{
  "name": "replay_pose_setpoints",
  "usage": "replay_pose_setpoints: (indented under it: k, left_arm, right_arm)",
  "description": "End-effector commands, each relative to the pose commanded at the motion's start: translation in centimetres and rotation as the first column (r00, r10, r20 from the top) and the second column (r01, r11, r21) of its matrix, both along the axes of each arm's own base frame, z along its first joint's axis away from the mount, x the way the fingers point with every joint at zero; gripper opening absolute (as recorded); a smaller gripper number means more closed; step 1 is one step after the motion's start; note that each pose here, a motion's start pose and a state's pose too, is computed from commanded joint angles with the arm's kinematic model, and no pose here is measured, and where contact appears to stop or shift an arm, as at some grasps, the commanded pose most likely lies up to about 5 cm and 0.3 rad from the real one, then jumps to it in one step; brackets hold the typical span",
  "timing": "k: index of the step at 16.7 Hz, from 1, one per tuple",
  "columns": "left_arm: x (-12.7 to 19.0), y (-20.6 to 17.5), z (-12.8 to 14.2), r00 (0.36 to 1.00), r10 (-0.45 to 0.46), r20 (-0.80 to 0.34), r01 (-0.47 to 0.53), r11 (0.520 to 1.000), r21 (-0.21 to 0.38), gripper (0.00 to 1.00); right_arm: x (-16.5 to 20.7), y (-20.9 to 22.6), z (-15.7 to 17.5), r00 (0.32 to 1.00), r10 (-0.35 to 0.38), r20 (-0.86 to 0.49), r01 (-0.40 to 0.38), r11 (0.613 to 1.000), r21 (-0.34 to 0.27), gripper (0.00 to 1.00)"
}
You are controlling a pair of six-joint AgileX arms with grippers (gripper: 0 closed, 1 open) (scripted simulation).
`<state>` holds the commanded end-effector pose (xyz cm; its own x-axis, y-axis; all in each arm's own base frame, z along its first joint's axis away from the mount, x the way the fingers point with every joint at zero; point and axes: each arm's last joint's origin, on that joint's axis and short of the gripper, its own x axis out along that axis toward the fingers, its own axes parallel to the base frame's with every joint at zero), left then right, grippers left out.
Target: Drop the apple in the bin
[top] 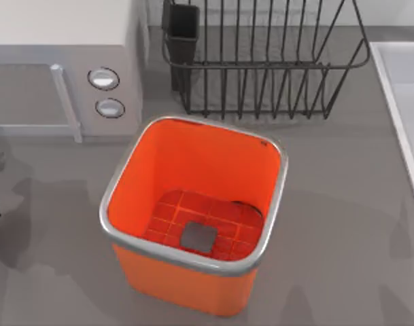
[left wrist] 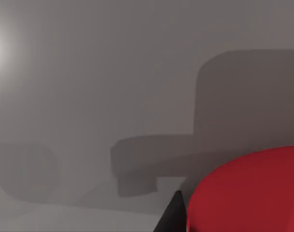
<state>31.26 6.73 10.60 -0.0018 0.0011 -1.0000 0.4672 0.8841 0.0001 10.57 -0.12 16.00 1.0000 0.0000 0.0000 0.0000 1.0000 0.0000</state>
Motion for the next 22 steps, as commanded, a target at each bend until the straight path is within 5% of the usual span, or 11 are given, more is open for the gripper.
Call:
replay_pose_setpoints:
  k: [5,8,15,22]
  left_arm:
    - [-0.3,-0.5,2.3,1.000,0.016,0.013,-0.017,0.999,0.027,0.00]
    - [-0.1,-1.0,5.9,0.998,0.026,0.060,-0.029,0.998,0.050,0.00]
    - [-1.2,-0.6,14.0,0.999,0.051,0.003,-0.051,0.999,-0.006,0.00]
    - [-0.2,0.0,15.8,1.000,0.004,0.004,-0.004,1.000,-0.002,0.00]
  right_arm:
    - [0.0,0.0,0.0,1.000,0.000,0.000,0.000,1.000,0.000,1.00]
    - [0.0,0.0,0.0,1.000,0.000,0.000,0.000,1.000,0.000,1.00]
    - [0.0,0.0,0.0,1.000,0.000,0.000,0.000,1.000,0.000,1.00]
    - [0.0,0.0,0.0,1.000,0.000,0.000,0.000,1.000,0.000,1.00]
